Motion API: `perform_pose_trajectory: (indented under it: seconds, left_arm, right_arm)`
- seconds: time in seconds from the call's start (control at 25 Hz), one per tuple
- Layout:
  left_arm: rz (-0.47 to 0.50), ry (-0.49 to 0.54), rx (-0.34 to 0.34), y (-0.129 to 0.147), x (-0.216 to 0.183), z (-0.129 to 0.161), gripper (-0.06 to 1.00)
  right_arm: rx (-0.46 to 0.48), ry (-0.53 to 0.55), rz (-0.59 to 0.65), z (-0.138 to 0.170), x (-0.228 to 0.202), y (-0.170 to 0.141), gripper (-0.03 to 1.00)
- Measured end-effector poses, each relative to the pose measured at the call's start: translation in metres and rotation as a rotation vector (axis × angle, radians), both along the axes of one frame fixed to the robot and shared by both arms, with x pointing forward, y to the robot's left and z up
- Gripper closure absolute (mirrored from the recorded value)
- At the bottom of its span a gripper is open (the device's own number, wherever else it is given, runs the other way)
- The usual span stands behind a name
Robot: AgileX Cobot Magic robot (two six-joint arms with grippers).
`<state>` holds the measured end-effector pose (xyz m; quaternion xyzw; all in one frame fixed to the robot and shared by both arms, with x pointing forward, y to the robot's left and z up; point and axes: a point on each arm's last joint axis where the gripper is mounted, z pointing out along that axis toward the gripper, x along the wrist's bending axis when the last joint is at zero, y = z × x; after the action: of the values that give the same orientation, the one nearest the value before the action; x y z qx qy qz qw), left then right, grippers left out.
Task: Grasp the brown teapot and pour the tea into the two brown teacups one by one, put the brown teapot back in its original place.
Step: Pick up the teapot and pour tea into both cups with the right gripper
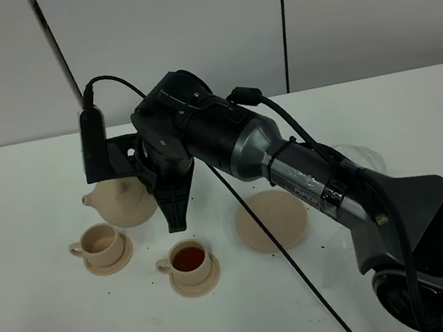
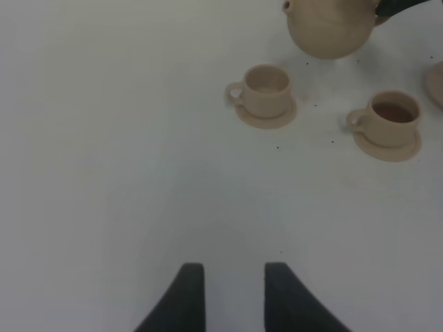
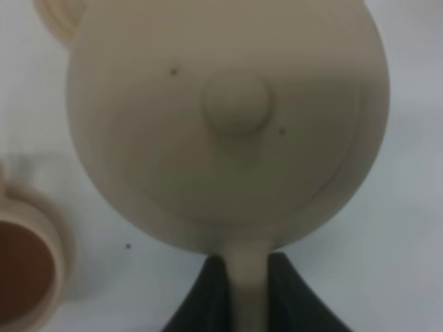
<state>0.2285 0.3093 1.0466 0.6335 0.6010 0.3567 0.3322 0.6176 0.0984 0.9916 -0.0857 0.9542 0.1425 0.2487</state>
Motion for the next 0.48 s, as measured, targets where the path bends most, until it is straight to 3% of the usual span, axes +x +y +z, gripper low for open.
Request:
perform_pose_trajectory:
  seconds: [0.48]
  left_arm:
    - [0.0, 0.0, 0.0, 0.0, 0.0, 0.0, 0.66]
  right_arm:
    - [-0.043, -0.124, 0.033, 0.0019, -0.0011, 0.0077, 0.88]
